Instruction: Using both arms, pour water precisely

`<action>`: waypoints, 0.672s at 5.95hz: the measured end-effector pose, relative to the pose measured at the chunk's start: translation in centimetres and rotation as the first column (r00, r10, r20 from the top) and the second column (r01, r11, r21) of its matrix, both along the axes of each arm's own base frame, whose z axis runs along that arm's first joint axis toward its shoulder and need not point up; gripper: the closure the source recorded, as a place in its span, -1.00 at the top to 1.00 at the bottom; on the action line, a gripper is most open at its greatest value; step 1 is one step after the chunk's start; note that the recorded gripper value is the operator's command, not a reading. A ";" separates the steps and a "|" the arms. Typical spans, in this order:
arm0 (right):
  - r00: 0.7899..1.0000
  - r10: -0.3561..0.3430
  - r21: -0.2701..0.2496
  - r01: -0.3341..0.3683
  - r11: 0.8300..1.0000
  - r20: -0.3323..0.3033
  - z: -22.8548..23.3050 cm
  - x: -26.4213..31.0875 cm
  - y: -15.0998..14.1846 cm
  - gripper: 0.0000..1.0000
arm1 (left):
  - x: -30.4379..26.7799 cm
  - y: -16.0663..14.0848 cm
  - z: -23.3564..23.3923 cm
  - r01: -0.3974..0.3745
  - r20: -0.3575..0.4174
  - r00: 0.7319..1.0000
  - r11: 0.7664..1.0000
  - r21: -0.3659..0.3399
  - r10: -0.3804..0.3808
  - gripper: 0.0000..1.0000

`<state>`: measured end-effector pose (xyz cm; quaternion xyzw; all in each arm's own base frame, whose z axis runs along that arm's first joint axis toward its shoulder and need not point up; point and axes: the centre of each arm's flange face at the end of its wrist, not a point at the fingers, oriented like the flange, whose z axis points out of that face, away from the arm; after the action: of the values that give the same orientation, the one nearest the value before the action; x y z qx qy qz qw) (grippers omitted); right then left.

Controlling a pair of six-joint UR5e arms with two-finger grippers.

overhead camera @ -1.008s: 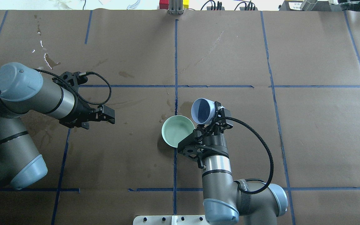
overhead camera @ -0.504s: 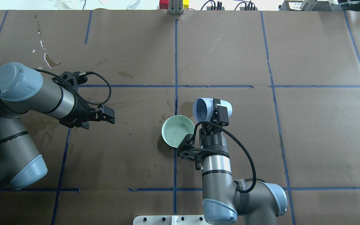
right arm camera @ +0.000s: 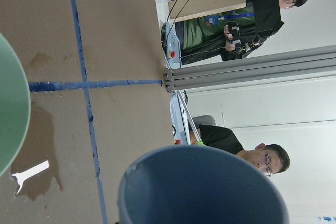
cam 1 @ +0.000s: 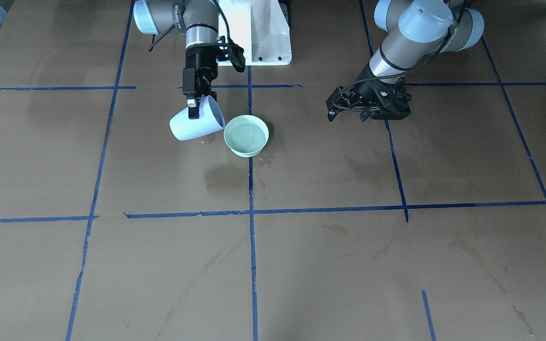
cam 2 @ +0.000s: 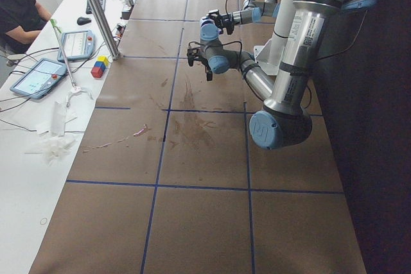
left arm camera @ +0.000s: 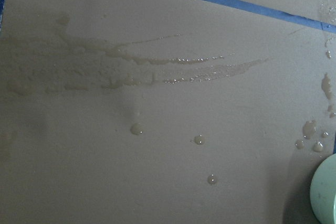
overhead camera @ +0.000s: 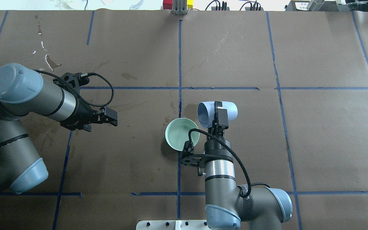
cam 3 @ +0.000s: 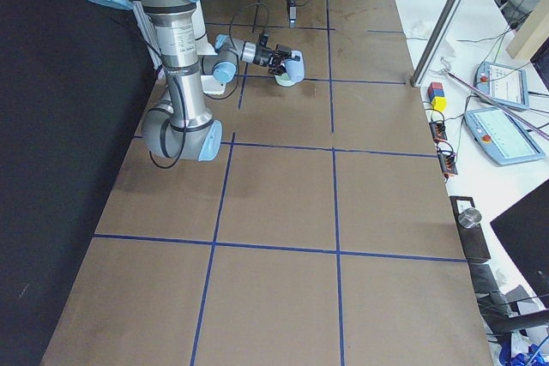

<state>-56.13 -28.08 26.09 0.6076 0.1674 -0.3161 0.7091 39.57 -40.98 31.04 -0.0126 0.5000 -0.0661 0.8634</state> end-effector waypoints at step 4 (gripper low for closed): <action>0.995 -0.024 0.012 0.026 1.000 -0.099 -0.7 -2.4 0.2 -0.98 | -0.2 0.2 -0.3 0.001 -0.006 1.000 1.000 0.003 -0.001 1.00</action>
<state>-58.56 -27.92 25.37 0.5980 0.1968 -0.3536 0.6918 39.33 -40.81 30.74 -0.0112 0.5025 -0.0655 0.8620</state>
